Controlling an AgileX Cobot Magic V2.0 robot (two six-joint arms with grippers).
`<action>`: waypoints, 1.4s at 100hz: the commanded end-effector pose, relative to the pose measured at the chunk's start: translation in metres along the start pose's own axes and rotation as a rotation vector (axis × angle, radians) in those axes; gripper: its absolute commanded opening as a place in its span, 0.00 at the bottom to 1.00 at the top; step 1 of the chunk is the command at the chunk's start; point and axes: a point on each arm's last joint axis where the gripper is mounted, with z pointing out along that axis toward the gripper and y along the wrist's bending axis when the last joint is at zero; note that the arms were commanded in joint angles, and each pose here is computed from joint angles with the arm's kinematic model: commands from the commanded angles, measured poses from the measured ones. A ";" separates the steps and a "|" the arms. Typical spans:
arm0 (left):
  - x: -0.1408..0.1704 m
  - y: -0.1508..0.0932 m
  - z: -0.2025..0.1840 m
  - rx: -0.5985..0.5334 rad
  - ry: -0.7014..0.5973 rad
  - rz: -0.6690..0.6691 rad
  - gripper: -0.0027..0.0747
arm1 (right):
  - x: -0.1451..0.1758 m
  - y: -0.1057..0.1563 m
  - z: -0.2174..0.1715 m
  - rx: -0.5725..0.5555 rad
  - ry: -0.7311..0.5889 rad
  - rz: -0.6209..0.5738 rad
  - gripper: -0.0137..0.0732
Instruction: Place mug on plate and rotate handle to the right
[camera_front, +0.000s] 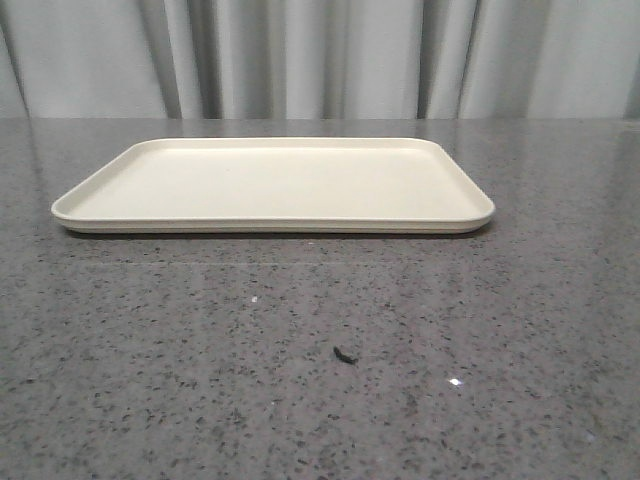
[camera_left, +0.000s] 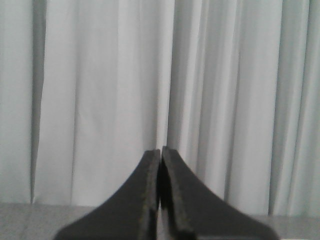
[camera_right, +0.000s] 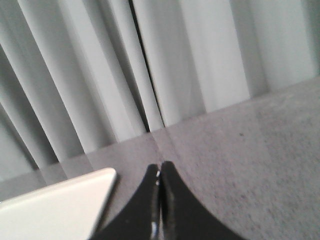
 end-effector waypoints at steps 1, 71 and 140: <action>-0.036 -0.006 -0.002 0.034 -0.175 -0.051 0.01 | -0.039 0.014 -0.006 -0.049 -0.182 0.016 0.04; -0.121 -0.017 0.041 -0.040 0.011 -0.054 0.01 | -0.160 0.086 0.062 -0.107 0.158 -0.323 0.06; -0.150 -0.018 0.097 -0.126 0.297 -0.059 0.42 | -0.182 0.094 0.069 -0.116 0.017 -0.300 0.62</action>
